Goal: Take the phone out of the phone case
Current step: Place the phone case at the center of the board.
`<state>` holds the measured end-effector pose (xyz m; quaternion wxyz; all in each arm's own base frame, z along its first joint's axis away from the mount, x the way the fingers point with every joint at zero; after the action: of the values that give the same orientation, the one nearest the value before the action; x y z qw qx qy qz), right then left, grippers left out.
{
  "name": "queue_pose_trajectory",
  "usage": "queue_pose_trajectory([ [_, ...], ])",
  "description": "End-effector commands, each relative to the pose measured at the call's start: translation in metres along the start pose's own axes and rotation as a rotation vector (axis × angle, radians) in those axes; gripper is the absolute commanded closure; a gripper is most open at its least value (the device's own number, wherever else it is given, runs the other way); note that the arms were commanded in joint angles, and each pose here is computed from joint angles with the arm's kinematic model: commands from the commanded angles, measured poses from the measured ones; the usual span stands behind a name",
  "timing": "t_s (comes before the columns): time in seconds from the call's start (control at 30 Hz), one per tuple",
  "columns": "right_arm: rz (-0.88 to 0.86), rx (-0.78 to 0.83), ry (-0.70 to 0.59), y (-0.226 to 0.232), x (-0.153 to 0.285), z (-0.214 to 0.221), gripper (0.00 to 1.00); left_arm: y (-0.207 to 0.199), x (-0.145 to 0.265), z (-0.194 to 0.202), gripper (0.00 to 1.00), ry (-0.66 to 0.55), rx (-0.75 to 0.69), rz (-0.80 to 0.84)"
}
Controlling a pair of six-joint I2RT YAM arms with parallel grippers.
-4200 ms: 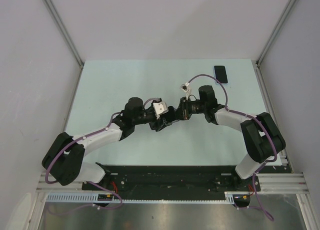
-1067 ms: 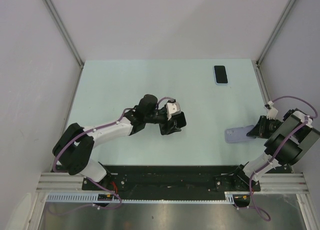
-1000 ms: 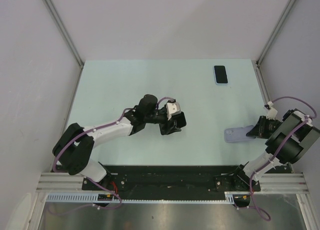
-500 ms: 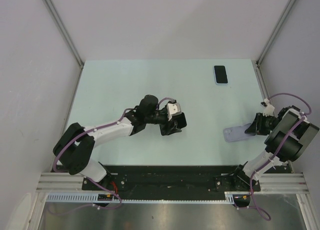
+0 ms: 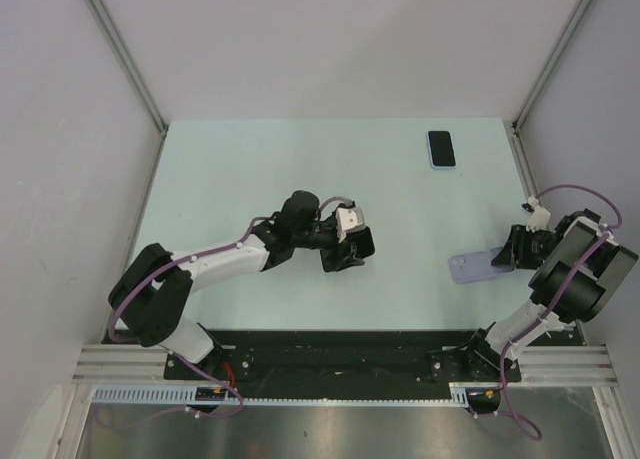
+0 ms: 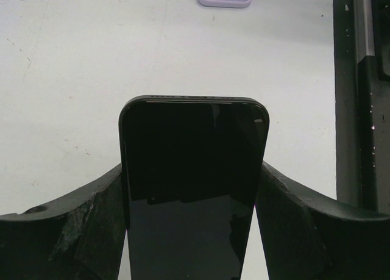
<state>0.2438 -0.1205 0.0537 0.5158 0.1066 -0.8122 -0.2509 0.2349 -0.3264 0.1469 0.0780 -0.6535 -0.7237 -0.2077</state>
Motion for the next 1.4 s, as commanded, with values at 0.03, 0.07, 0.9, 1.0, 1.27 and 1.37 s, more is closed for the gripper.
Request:
queue_pose_trajectory([
  [0.03, 0.083, 0.085, -0.021, -0.013, 0.007, -0.006, 0.57, 0.014, -0.008, -0.027, 0.54, -0.05, -0.065, -0.038],
  [0.07, 0.084, 0.087, -0.018, -0.012, 0.007, -0.006, 0.57, 0.013, -0.011, -0.027, 0.54, -0.046, -0.067, -0.033],
  [0.9, 0.16, 0.118, -0.041, -0.013, 0.01, -0.008, 0.37, 0.006, -0.066, -0.02, 0.52, 0.109, -0.047, 0.031],
  [1.0, 0.16, 0.115, -0.046, -0.012, 0.011, -0.009, 0.34, 0.001, -0.072, -0.017, 0.51, 0.145, -0.051, 0.043],
  [1.27, 0.164, 0.115, -0.074, -0.006, 0.016, -0.013, 0.31, -0.007, -0.096, -0.016, 0.48, 0.214, -0.094, 0.068],
  [1.37, 0.16, 0.121, -0.093, -0.001, 0.02, -0.014, 0.3, -0.01, -0.108, -0.01, 0.47, 0.246, -0.093, 0.09],
])
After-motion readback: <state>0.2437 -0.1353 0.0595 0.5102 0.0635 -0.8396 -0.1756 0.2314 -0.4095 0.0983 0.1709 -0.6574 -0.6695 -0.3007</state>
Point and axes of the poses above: each gripper's point midway between its finger pads, its own x axis back along the fingers, its own y axis along the line the jaws close on, z = x × y, the point moved 3 cm from there along x, back along the fingers, and after that the axes turned 12 degrees about -x, right-handed, at the moved point
